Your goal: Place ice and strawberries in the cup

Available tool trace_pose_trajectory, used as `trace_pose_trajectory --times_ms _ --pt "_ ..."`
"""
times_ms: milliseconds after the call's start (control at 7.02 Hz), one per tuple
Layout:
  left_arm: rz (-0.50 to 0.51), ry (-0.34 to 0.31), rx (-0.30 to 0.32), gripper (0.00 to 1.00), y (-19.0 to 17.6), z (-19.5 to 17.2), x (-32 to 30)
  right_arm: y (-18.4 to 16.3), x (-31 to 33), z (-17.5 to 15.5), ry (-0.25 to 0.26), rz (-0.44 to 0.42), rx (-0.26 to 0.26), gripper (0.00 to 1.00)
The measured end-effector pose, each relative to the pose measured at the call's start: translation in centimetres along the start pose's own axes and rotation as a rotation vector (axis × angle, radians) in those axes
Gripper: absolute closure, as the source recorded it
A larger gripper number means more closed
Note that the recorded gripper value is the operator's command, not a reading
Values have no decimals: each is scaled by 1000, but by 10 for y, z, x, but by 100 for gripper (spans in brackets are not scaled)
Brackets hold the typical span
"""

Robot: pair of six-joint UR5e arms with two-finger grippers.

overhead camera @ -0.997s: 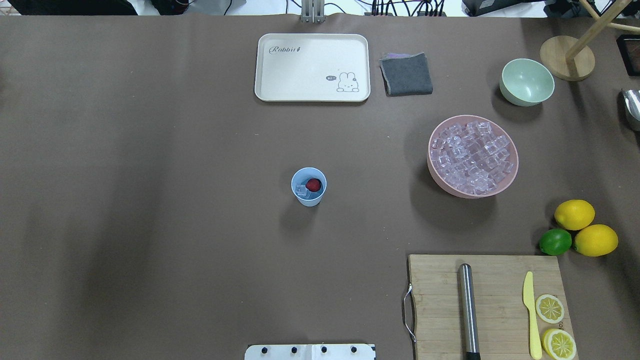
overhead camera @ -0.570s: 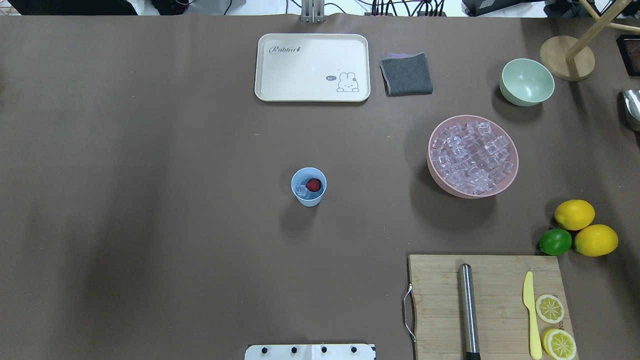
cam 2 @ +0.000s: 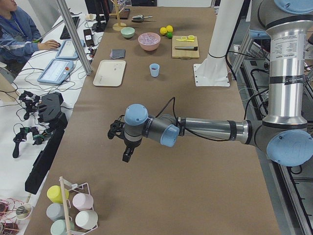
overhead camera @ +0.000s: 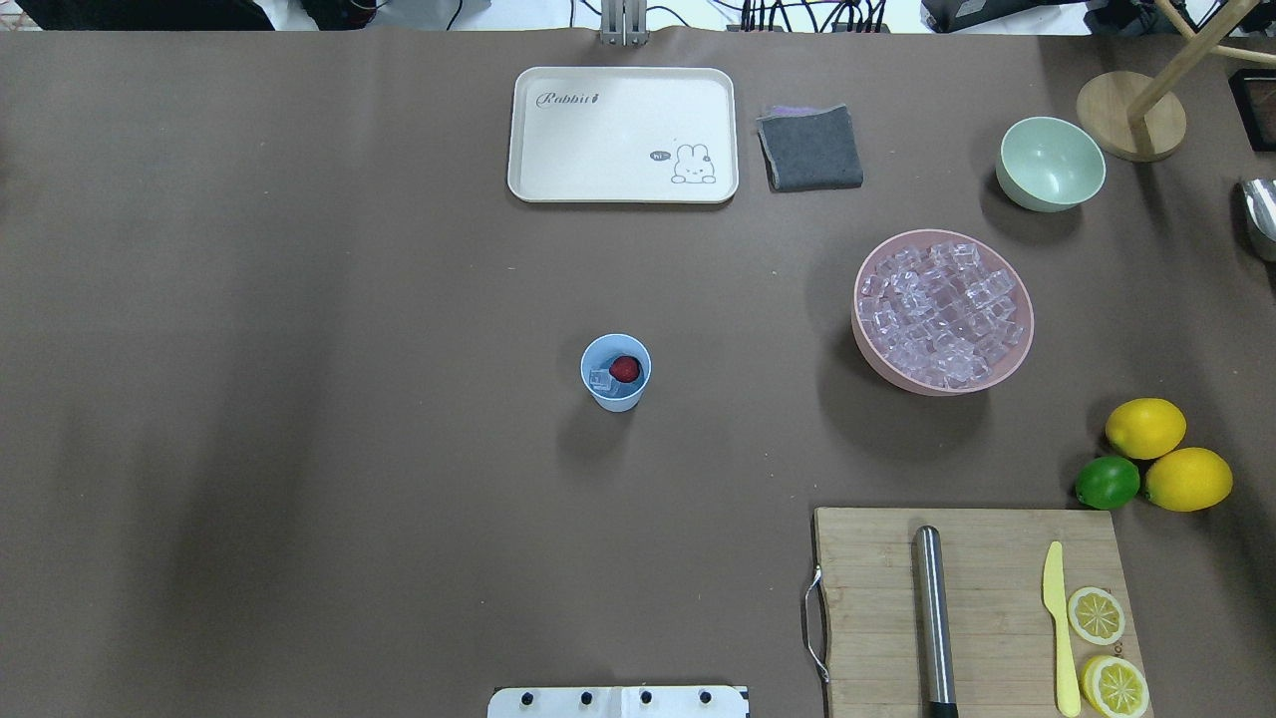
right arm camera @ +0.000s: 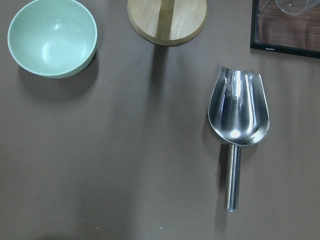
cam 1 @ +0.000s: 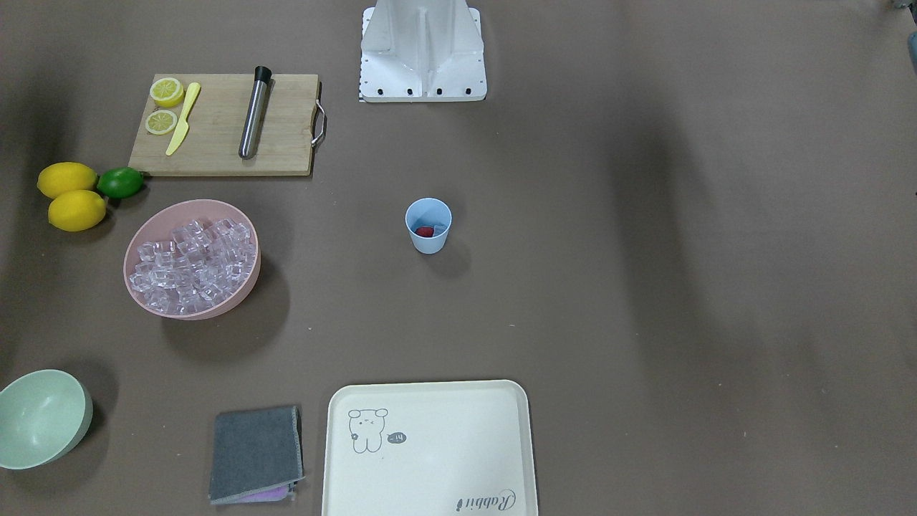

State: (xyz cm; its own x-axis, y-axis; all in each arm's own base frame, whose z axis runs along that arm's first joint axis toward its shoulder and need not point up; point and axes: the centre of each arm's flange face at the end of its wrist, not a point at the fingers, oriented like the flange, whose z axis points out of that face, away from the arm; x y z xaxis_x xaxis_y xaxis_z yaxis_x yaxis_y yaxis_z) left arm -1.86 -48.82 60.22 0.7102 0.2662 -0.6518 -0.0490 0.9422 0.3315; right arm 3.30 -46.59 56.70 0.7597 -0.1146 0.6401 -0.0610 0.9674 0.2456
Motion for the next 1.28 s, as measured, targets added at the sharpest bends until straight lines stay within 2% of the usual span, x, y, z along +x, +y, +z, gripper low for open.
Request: trace_pose_trajectory --times_ms 1282 --pt "0 1 -1 3 0 2 -2 -3 -4 -4 4 -10 8 0"
